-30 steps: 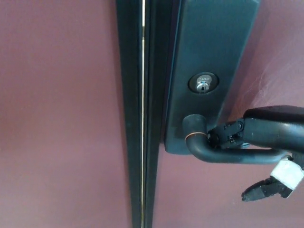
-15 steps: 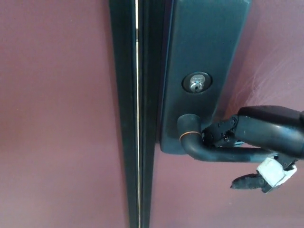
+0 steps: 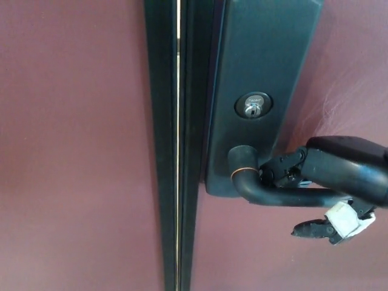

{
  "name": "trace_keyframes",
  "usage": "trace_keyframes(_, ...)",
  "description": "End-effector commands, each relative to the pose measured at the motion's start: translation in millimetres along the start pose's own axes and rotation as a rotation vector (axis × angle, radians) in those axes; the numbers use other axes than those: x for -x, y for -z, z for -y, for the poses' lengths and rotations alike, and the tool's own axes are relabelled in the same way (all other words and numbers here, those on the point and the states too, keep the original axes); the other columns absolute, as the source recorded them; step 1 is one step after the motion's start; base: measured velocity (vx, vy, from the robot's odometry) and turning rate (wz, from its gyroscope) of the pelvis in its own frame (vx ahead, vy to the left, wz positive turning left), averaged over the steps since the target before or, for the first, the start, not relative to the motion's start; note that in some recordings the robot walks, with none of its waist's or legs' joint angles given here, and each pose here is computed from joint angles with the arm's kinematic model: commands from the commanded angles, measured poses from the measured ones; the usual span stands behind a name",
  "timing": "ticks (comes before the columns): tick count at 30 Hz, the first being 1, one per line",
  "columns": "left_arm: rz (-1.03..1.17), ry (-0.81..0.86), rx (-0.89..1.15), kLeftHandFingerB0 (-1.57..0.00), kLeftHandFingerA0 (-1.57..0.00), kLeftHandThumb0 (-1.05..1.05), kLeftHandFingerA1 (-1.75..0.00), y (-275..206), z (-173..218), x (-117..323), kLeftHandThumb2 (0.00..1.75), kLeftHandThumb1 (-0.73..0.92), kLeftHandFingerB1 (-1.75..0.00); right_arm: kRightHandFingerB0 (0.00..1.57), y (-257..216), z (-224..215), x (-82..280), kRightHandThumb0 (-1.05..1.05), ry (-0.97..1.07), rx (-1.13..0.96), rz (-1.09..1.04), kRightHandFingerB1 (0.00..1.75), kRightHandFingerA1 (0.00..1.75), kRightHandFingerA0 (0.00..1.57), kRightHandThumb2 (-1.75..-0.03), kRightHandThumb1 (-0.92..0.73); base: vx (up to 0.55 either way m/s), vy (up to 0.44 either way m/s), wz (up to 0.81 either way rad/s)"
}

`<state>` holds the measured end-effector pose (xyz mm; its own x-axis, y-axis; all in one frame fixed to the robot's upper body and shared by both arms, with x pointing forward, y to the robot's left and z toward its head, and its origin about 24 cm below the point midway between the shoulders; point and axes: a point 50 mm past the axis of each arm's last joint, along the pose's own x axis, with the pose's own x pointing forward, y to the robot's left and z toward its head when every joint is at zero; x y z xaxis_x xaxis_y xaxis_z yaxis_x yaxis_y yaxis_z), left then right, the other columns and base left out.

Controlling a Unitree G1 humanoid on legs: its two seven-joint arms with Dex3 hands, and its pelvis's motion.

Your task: The robot walks towards the door handle and put its right hand on it and twist the handle

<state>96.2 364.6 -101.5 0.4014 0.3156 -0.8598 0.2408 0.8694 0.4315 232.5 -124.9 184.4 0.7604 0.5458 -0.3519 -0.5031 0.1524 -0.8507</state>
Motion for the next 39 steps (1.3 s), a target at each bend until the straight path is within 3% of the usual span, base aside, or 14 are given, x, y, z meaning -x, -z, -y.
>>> trace_keyframes(1, -0.021, 0.016, -0.017, -0.53, -0.71, -0.36, -0.48, 7, 6, 1, 0.58, 0.59, -0.40, 0.66, 0, -25, -6, -0.09, -0.140, -0.088, 0.026, 0.50, 0.56, 0.79, -0.57, -0.56, 0.00, 0.000, 0.00)
trace_keyframes(15, -0.019, 0.022, -0.024, -0.53, -0.71, -0.36, -0.48, 6, 6, 0, 0.58, 0.60, -0.40, 0.73, 0, -22, -4, -0.12, -0.082, -0.074, 0.042, 0.54, 0.60, 0.85, -0.58, -0.55, 0.00, 0.000, 0.00)
trace_keyframes(17, -0.014, 0.020, -0.019, -0.52, -0.71, -0.36, -0.48, 5, 6, 0, 0.58, 0.60, -0.40, 0.47, 1, -19, -3, -0.29, -0.083, -0.067, 0.027, 0.40, 0.45, 0.56, -0.55, -0.54, 0.00, 0.000, 0.00)
trace_keyframes(21, -0.015, 0.021, -0.018, -0.52, -0.71, -0.36, -0.48, 6, 7, 1, 0.58, 0.60, -0.40, 0.47, 1, -20, -3, -0.29, -0.089, -0.066, 0.022, 0.40, 0.45, 0.56, -0.55, -0.54, 0.00, 0.000, 0.00)
trace_keyframes(22, -0.019, 0.022, -0.022, -0.51, -0.71, -0.37, -0.48, 8, 8, 1, 0.58, 0.60, -0.40, 0.10, 0, -16, 0, -0.71, -0.139, -0.001, 0.000, 0.30, 0.26, 0.04, -0.80, -0.46, 0.00, 0.000, 0.00)
trace_keyframes(24, -0.020, 0.025, -0.027, -0.52, -0.71, -0.37, -0.48, 9, 8, 1, 0.58, 0.60, -0.40, 0.11, -1, -11, 3, -0.75, -0.153, 0.044, -0.009, 0.25, 0.22, 0.02, -0.59, -0.59, 0.00, 0.000, 0.00)
trace_keyframes(25, -0.020, 0.026, -0.027, -0.52, -0.71, -0.37, -0.48, 9, 8, 1, 0.58, 0.60, -0.40, 0.08, -1, -9, 4, -0.77, -0.148, 0.047, -0.008, 0.27, 0.19, 0.02, -0.86, -0.47, 0.00, 0.000, 0.00)
trace_keyframes(28, -0.029, 0.035, -0.031, -0.53, -0.71, -0.37, -0.48, 14, 10, 3, 0.58, 0.60, -0.40, 0.10, -4, -7, 8, -0.81, -0.145, 0.037, -0.003, 0.24, 0.17, 0.05, -0.85, -0.49, 0.00, 0.000, 0.00)
trace_keyframes(29, -0.028, 0.035, -0.028, -0.52, -0.71, -0.36, -0.48, 14, 9, 2, 0.58, 0.60, -0.40, 0.08, -4, -4, 8, -0.82, -0.139, 0.035, -0.004, 0.25, 0.23, 0.01, -0.58, -0.61, 0.00, 0.000, 0.00)
trace_keyframes(32, -0.026, 0.035, -0.022, -0.52, -0.71, -0.36, -0.48, 13, 9, 2, 0.58, 0.60, -0.40, 0.08, -4, 1, 10, -0.83, -0.133, 0.035, -0.008, 0.25, 0.23, 0.01, -0.59, -0.61, 0.00, 0.000, 0.00)
trace_keyframes(33, -0.026, 0.037, -0.023, -0.52, -0.71, -0.36, -0.48, 13, 9, 2, 0.58, 0.60, -0.40, 0.08, -3, 5, 11, -0.80, -0.124, 0.032, -0.012, 0.22, 0.16, 0.03, -0.87, -0.48, 0.00, 0.000, 0.00)
trace_keyframes(36, -0.026, 0.040, -0.024, -0.52, -0.71, -0.36, -0.48, 12, 9, 2, 0.58, 0.60, -0.40, 0.07, -4, 11, 13, -0.83, -0.111, 0.033, -0.015, 0.22, 0.17, 0.01, -0.69, -0.49, 0.00, 0.000, 0.00)
trace_keyframes(37, -0.027, 0.041, -0.025, -0.52, -0.70, -0.36, -0.48, 12, 9, 2, 0.58, 0.60, -0.40, 0.09, -5, 12, 14, -0.80, -0.108, 0.034, -0.015, 0.19, 0.10, 0.00, -0.88, -0.49, 0.00, 0.000, 0.00)
trace_keyframes(39, -0.022, 0.037, -0.023, -0.52, -0.70, -0.36, -0.48, 9, 7, 2, 0.58, 0.60, -0.40, 0.07, -6, 16, 14, -0.84, -0.097, 0.037, -0.014, 0.14, 0.03, 0.00, -0.87, -0.51, 0.00, 0.000, 0.00)
